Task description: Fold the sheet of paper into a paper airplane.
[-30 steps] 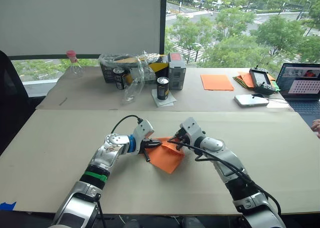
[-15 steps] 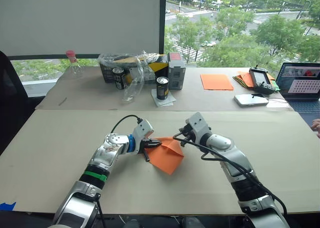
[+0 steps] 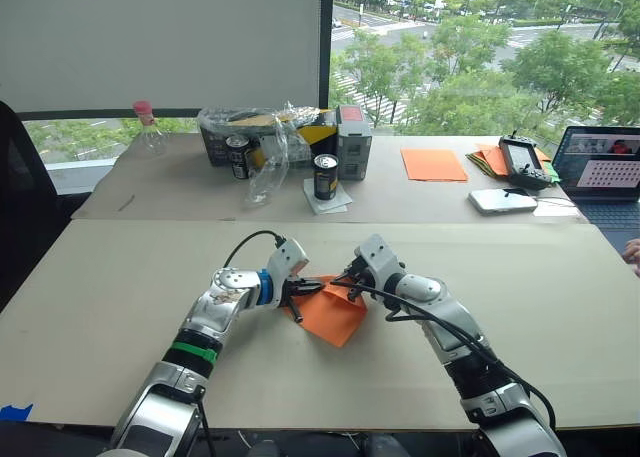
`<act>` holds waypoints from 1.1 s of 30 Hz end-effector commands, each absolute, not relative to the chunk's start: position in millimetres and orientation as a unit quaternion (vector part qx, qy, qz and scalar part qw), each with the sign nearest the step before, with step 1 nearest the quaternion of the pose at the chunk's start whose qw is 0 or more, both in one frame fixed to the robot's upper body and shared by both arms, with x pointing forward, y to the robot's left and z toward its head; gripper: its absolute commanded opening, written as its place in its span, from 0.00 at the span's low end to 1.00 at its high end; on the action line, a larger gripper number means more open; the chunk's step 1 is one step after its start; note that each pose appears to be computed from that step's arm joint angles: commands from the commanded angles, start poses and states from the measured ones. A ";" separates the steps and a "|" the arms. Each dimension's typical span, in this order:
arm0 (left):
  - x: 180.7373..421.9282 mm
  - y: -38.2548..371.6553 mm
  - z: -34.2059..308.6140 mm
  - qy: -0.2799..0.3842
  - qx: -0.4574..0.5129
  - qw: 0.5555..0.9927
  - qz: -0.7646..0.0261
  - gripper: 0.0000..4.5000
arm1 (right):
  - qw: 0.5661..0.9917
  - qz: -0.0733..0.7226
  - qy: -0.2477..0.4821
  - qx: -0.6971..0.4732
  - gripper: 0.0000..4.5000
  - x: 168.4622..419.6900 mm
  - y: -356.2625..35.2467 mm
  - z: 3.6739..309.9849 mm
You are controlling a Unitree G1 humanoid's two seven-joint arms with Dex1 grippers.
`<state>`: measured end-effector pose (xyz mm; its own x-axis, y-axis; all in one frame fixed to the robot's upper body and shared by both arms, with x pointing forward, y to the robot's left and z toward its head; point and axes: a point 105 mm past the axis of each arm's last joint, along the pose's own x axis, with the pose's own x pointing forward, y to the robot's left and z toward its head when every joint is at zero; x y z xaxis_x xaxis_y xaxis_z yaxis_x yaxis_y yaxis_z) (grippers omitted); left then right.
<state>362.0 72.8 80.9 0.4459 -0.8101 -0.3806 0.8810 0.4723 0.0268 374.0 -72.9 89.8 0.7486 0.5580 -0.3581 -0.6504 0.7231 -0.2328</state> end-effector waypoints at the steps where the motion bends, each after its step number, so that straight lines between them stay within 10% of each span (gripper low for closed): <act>1: 360.9 71.7 69.3 0.190 0.100 0.844 -0.492 0.01 | 0.911 0.349 0.123 -0.181 0.00 368.3 -64.0 87.4; 33: 353.1 82.3 51.3 0.223 0.092 0.855 -0.458 0.01 | 0.882 0.399 0.137 -0.211 0.00 372.7 -39.2 82.7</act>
